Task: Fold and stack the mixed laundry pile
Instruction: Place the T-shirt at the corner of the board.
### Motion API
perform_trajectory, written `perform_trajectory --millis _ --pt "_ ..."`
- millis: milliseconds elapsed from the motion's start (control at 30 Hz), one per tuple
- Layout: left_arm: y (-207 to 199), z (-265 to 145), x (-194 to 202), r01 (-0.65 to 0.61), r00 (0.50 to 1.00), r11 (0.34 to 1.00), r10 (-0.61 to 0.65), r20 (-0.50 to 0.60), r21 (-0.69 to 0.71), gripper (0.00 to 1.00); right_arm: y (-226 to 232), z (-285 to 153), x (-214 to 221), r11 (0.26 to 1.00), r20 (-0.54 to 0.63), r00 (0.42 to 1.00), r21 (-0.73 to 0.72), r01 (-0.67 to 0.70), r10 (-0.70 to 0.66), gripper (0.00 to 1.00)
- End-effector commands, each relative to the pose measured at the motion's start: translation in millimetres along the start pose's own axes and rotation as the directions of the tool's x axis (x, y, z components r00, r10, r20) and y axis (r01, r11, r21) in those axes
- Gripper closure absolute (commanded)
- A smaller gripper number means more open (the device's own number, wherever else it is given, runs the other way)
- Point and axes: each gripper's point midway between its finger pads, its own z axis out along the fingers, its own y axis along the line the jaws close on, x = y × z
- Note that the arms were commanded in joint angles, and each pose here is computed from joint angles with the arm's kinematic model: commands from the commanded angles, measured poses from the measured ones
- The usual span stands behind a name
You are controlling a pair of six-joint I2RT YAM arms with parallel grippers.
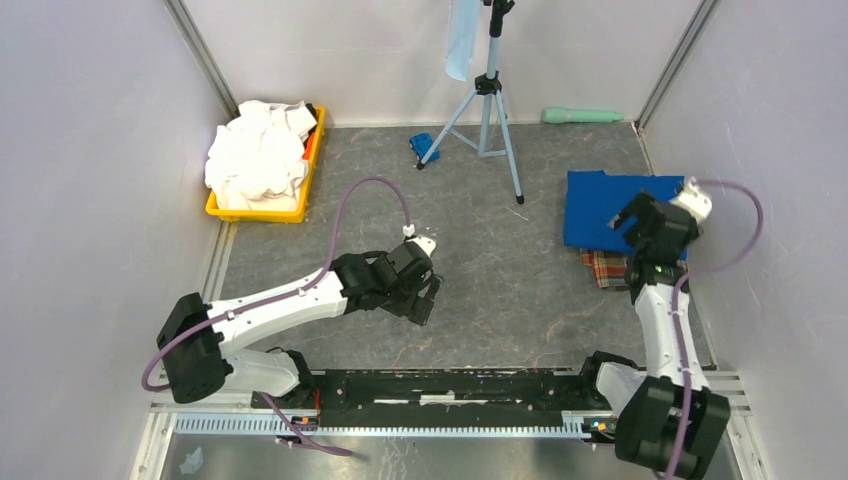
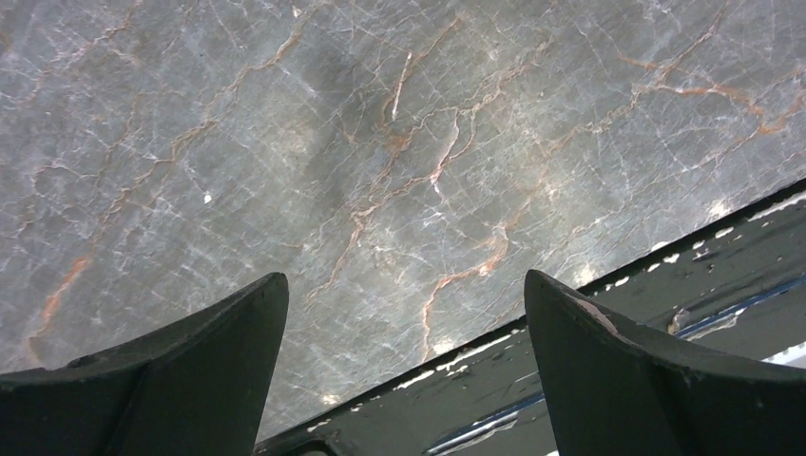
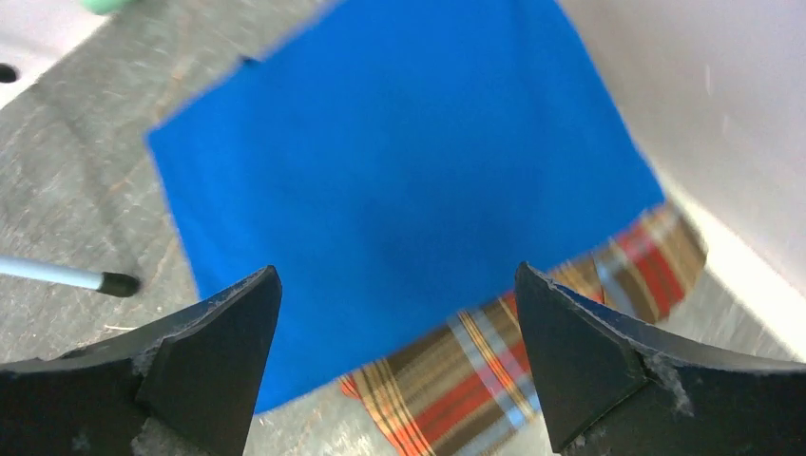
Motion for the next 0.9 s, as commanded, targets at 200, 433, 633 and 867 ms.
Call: perform_trajectory --millis 200,433,633,867 --pt "33.0 -30.8 -14.7 -0.14 0.987 0.984 0.148 0.07 -0.108 0.0 -51.4 -6.5 86.5 0.881 -0.147 0.871 0.157 -0.447 0.468 0.02" --pt "30.3 -25.8 -15.8 -0.145 0.986 0.984 0.152 0.07 -0.103 0.01 -63.6 1.3 81.3 0.824 -0.054 0.824 0.094 -0.559 0.565 0.05" --pt "29.7 -26.9 -15.7 -0.143 0.986 0.985 0.151 0.075 -0.096 0.01 -43.9 11.0 74.5 0.78 -0.074 0.779 -0.02 -0.626 0.623 0.06" --pt "28.9 -24.9 -17.0 -0.141 0.986 0.985 0.149 0.079 -0.097 0.01 -45.9 23.5 81.7 0.749 -0.066 0.749 -0.02 -0.662 0.66 0.09"
